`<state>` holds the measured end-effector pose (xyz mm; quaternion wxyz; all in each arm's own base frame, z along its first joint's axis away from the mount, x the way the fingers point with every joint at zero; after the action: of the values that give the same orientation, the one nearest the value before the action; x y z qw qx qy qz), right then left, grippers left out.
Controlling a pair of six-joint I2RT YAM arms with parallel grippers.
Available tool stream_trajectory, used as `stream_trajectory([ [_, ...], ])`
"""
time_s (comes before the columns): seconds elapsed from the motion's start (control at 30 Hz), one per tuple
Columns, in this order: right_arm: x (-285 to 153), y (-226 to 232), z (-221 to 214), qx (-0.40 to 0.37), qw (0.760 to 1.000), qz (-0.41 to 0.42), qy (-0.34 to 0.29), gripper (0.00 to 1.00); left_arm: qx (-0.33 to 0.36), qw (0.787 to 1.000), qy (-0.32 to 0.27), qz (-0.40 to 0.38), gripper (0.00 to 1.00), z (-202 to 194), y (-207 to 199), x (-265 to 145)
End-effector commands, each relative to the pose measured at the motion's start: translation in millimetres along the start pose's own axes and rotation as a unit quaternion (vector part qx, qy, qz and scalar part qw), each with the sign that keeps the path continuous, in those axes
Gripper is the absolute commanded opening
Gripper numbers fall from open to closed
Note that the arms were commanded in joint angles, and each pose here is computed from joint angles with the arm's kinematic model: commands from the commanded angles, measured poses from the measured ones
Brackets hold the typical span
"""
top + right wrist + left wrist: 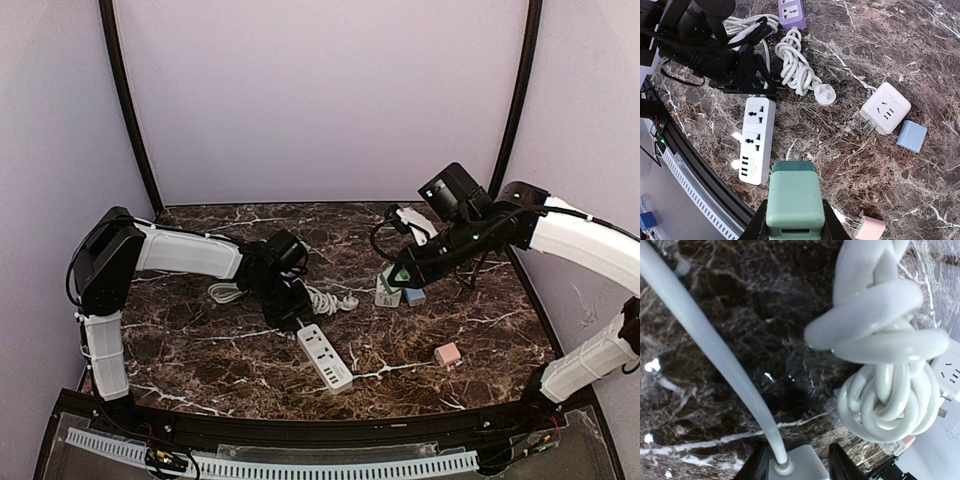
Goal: Insert the plug
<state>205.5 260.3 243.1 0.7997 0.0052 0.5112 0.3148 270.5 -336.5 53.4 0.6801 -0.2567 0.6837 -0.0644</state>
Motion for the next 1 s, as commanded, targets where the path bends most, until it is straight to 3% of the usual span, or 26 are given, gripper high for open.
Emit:
stream_trajectory([
  [0.0,1,3,4,-0.009,1.0,-0.002,0.0,0.0,0.003,0.999,0.019,0.039,0.49,-13,19,-2],
  [0.17,2,6,6,-0.011,1.0,0.004,0.001,0.0,0.027,0.999,-0.004,0.03,0.69,-11,15,-19],
  [0.27,0,9,8,-0.012,1.0,0.011,0.0,0.0,0.041,0.998,-0.027,0.029,0.87,-8,11,-35],
  [0.37,0,12,8,-0.012,1.0,0.019,0.004,0.0,0.059,0.997,-0.043,0.032,0.95,-6,11,-49],
  [0.73,4,25,10,0.003,0.998,0.047,0.031,0.0,0.127,0.972,-0.162,0.111,0.99,8,28,-137],
  [0.97,13,33,12,-0.005,0.997,0.052,0.055,0.0,0.14,0.947,-0.254,0.142,0.99,10,65,-204],
])
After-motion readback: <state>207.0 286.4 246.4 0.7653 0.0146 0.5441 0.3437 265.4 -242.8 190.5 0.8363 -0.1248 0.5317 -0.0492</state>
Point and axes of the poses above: each gripper's point midway between its finger pads, its own x axis out along the fingers, its own y axis along the line the jaws close on, z = x × y, the point moved 3 cm from there along -x, back along the fingers, and after that the axes turned 6 degrees about x, right-handed, at the moved point
